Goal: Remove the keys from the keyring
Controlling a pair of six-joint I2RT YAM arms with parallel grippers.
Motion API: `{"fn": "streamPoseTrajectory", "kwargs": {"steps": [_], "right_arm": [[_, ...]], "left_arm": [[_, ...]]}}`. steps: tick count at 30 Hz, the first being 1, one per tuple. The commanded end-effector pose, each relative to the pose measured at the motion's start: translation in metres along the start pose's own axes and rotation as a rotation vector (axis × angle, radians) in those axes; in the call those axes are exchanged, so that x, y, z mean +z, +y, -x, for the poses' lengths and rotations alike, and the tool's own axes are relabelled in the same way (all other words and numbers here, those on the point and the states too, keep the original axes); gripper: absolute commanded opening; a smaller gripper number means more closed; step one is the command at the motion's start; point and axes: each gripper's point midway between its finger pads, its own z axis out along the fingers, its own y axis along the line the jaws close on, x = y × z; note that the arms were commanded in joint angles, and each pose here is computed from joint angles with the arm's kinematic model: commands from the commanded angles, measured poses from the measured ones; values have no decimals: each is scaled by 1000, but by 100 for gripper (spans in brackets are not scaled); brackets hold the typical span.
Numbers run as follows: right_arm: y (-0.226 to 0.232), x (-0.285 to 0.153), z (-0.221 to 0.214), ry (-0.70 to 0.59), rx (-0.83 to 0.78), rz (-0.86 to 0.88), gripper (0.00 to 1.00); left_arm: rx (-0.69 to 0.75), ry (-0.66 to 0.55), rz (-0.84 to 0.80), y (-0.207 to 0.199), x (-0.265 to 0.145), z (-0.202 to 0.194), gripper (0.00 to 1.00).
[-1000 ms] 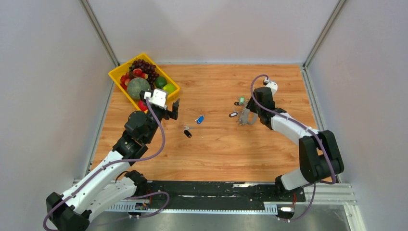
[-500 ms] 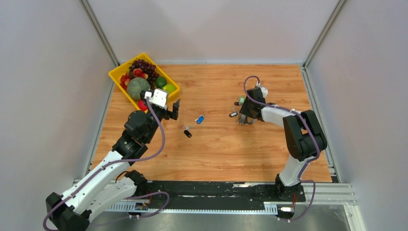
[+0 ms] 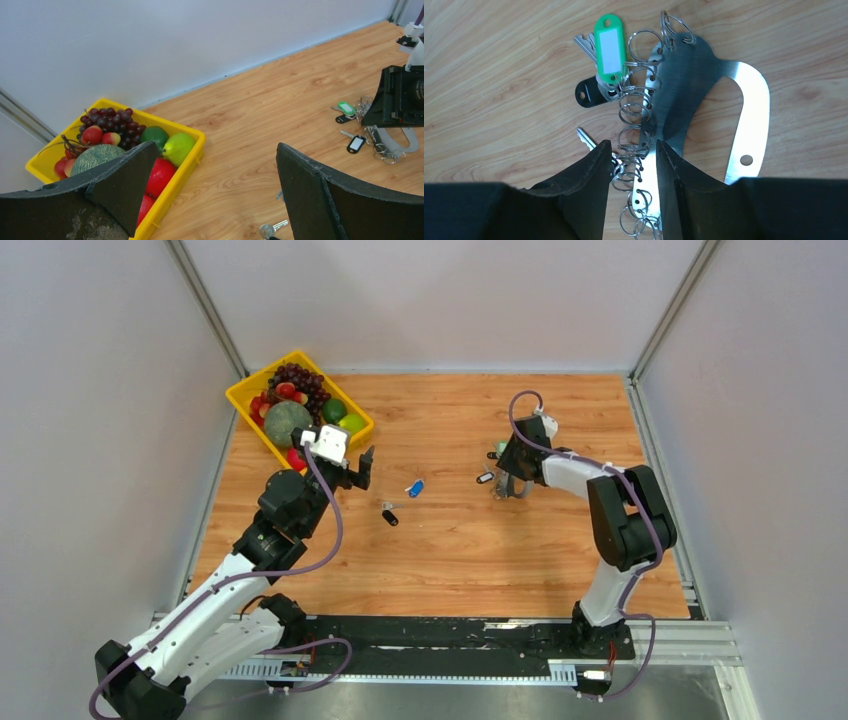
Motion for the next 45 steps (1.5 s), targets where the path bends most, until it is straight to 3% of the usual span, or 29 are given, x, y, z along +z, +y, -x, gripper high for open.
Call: {"fn": "streamPoseTrajectory", "kwargs": {"steps": [1, 3, 12, 18, 26, 34, 45], "right_arm": [[16, 7, 13, -8, 19, 37, 39], [16, 10, 10, 7, 22, 39, 38], [14, 9, 6, 16, 6, 36, 0], [19, -20, 27, -58, -53, 72, 0], [52, -77, 38, -106, -196, 271, 0], [104, -144, 23, -80, -368, 654, 0], [152, -259, 11, -104, -496, 1164, 0]], "left_arm": [[2, -63, 0, 4, -2, 25, 100], [4, -61, 1, 4, -2, 25, 100], [7, -60, 0, 4, -2, 24, 100], [11, -55, -4, 3, -1, 22, 100], [17, -48, -18, 0, 0, 20, 100], [20, -39, -72, -10, 1, 16, 100], [86, -47, -296, -47, -6, 13, 100]]}}
